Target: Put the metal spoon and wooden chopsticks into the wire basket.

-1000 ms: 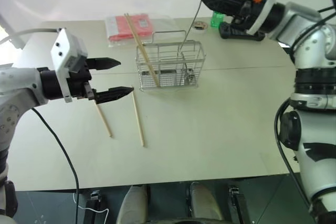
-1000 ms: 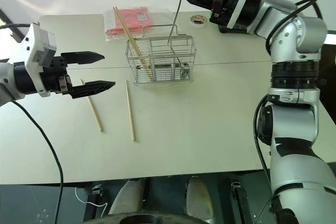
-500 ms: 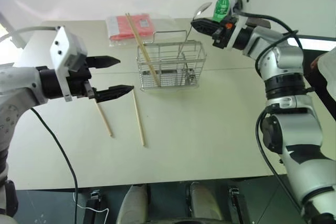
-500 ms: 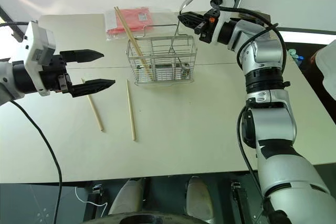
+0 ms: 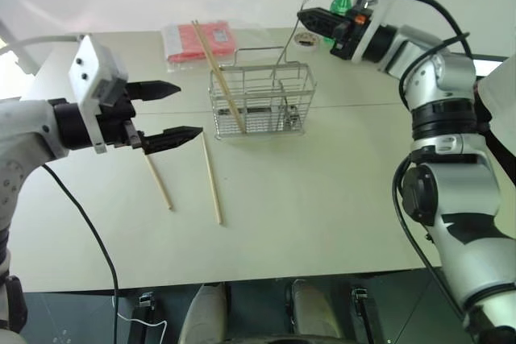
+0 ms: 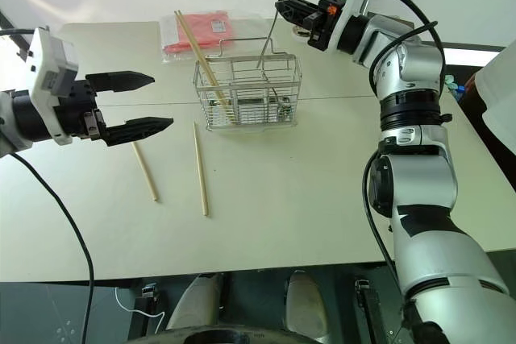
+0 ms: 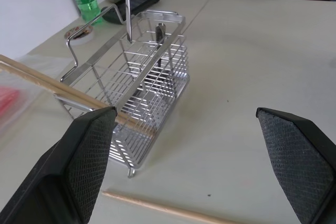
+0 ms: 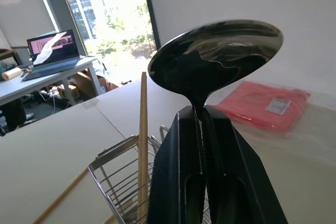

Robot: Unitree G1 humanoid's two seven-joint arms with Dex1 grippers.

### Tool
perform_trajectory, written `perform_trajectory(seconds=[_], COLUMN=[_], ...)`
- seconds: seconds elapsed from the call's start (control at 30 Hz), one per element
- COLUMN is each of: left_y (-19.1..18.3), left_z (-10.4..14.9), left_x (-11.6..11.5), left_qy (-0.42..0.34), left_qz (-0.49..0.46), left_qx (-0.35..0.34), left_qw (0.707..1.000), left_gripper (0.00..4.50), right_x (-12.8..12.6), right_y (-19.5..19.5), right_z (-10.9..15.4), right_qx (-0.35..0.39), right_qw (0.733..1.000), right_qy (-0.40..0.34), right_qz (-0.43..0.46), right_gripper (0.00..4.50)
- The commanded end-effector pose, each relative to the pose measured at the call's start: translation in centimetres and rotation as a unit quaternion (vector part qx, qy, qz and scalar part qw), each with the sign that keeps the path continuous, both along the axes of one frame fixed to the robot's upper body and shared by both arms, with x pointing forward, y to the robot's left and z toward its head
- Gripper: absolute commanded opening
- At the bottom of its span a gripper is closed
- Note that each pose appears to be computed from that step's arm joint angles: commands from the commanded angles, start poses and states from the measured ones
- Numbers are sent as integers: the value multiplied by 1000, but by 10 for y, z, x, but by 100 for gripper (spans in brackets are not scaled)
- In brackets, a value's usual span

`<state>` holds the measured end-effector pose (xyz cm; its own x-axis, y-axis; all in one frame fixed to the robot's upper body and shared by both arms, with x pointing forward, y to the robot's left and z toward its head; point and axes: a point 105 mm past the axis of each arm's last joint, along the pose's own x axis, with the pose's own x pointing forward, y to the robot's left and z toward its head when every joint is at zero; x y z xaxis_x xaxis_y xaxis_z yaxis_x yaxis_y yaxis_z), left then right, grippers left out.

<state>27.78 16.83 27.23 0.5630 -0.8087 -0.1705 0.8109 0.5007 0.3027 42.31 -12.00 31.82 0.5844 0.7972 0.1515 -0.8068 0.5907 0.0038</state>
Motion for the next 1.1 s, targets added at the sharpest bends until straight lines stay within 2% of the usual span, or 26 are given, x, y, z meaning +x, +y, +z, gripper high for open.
perform_trajectory(seconds=[0.03,0.23,0.6,0.97,1.07,1.1], left_y=[-1,-2,-4,-3,-2,-2], left_z=[11,12,13,15,16,16], left_x=[-1,0,1,1,1,1], left_qy=[-29,-30,-32,-36,-38,-39], left_qz=[-2,-4,-8,-3,0,0], left_qx=[1,2,6,5,4,4], left_qw=[1000,1000,999,999,999,999], left_gripper=[450,450,450,450,450,450], right_x=[-6,0,0,5,7,7], right_y=[-14,-23,-6,4,3,2], right_z=[36,26,-40,-57,-57,-57], right_qx=[6,-8,-93,-90,-99,-100], right_qw=[998,998,995,996,995,994], right_qy=[-59,-54,-25,-7,-8,-10], right_qz=[-19,-40,-22,-26,-32,-33], right_gripper=[5,5,5,5,95,140])
